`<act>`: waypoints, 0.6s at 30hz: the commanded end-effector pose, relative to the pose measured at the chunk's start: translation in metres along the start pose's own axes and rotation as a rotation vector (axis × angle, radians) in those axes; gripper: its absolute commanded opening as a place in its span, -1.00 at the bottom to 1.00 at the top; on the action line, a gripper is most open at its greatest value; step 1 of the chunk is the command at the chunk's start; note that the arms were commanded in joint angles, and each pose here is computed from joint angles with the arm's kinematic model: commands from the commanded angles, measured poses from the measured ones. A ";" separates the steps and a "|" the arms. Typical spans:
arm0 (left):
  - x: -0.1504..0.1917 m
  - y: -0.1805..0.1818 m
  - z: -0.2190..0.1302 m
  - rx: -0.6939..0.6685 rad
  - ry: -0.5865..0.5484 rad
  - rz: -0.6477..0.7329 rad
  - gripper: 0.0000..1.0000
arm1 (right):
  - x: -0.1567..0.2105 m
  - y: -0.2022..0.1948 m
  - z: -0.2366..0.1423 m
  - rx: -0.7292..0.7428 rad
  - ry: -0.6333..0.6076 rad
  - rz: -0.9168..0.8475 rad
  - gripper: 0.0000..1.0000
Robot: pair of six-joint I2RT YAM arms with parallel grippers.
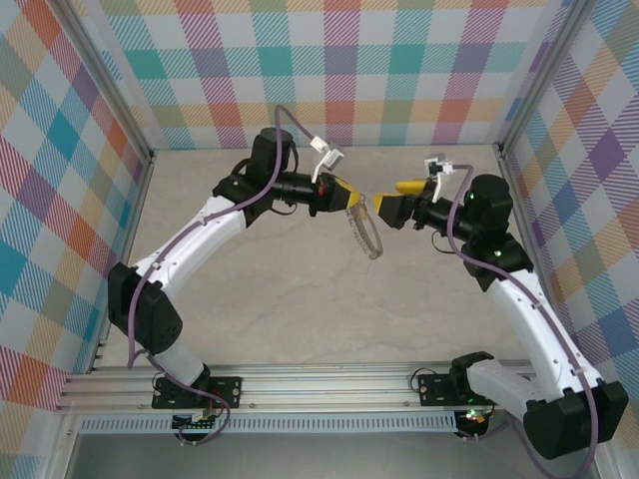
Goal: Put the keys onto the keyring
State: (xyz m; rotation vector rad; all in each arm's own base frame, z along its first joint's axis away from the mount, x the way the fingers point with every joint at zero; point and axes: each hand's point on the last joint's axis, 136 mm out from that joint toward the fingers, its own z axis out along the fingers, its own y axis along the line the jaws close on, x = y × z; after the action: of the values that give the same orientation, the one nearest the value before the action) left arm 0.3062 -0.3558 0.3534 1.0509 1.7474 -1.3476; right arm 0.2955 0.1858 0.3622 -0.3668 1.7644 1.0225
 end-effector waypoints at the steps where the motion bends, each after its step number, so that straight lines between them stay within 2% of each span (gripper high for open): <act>1: -0.030 -0.026 -0.016 0.015 -0.096 0.092 -1.00 | 0.003 -0.040 -0.007 0.221 -0.019 0.005 0.99; 5: -0.031 -0.033 -0.020 0.024 -0.115 0.104 -1.00 | 0.009 -0.035 -0.005 0.182 -0.009 -0.014 0.99; 8: -0.034 -0.040 -0.024 0.034 -0.133 0.117 -1.00 | 0.018 -0.024 -0.001 0.093 0.012 -0.027 0.80; 11: -0.036 -0.043 -0.027 0.030 -0.149 0.120 -1.00 | 0.029 -0.009 0.003 -0.023 0.036 -0.023 0.51; 13: -0.037 -0.045 -0.029 0.031 -0.158 0.121 -1.00 | 0.034 -0.003 0.004 -0.076 0.036 -0.021 0.41; 18: -0.036 -0.048 -0.032 0.031 -0.170 0.120 -1.00 | 0.041 0.012 0.005 -0.125 0.043 -0.029 0.39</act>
State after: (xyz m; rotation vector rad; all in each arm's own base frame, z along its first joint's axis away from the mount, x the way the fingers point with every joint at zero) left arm 0.2884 -0.3437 0.3853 1.0047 1.6260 -1.3577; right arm 0.2872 0.1945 0.3088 -0.4086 1.8342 1.0637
